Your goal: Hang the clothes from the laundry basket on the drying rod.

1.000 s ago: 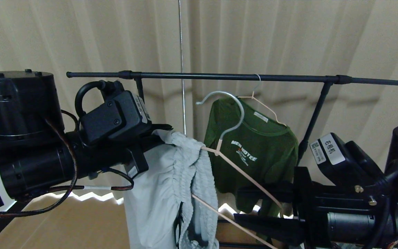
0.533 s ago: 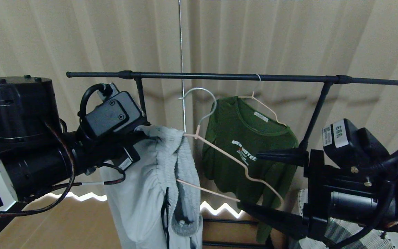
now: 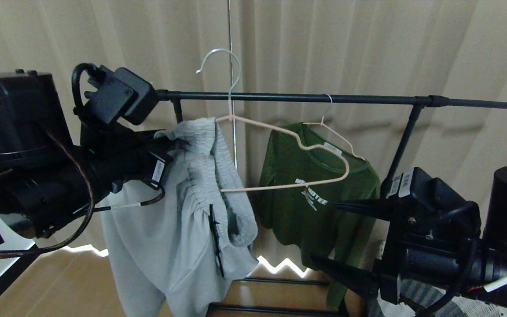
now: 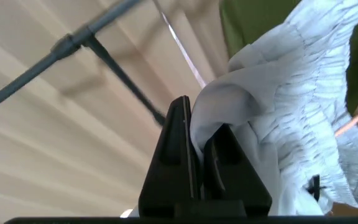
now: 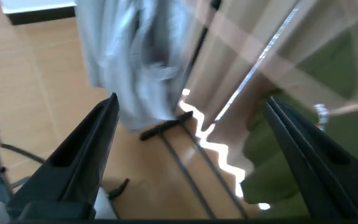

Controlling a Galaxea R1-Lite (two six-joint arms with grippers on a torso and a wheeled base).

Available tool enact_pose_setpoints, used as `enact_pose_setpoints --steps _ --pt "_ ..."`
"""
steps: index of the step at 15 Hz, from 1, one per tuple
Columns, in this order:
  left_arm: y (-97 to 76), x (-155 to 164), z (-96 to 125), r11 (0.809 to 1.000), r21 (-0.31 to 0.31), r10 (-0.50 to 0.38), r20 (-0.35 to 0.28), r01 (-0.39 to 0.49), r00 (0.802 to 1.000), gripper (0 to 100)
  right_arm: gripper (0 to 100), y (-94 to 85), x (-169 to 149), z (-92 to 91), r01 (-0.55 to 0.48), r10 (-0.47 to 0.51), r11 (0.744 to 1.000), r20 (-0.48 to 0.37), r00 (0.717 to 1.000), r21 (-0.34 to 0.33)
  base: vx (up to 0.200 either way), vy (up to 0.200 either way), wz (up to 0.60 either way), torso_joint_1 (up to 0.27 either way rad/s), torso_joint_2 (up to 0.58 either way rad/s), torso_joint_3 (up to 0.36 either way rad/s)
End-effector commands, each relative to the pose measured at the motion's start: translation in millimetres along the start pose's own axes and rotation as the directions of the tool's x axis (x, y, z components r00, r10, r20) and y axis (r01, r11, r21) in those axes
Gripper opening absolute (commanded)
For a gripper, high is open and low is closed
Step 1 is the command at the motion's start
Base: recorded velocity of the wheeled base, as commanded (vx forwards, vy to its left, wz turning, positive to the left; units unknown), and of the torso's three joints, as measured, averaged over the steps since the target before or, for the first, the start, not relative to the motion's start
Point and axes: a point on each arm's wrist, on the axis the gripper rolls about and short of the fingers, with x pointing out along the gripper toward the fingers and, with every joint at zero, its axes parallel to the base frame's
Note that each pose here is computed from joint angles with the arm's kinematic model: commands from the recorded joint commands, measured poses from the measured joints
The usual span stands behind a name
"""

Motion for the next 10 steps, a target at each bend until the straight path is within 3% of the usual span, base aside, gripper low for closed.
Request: enact_pose_setpoints --steps 1,2,5,10 --pt "0.2 0.4 3.1 1.000 -0.009 0.001 0.014 -0.001 1.000 0 100 4.0 6.7 -5.3 -0.022 0.022 1.000 -0.025 0.999 0.005 0.000 0.000 0.00 0.000 0.00 0.000" --pt "2.4 3.2 9.3 0.998 -0.053 0.025 0.069 -0.021 0.997 0 100 13.6 20.8 -3.9 -0.042 0.041 0.998 0.006 0.999 0.051 0.000 0.000 0.00 0.000 0.00 0.000" --pt "-1.4 3.2 25.6 0.984 -0.177 0.010 0.127 0.013 0.992 0 100 11.5 53.0 -9.6 0.000 -0.004 0.998 0.056 0.998 0.069 0.000 0.000 0.00 0.000 0.00 0.000" --pt "-6.7 -3.6 32.6 0.979 -0.196 -0.015 0.158 0.047 0.987 0 100 7.2 84.8 -12.0 0.068 -0.072 0.995 0.069 0.995 0.071 0.000 0.000 0.00 0.000 0.00 0.000"
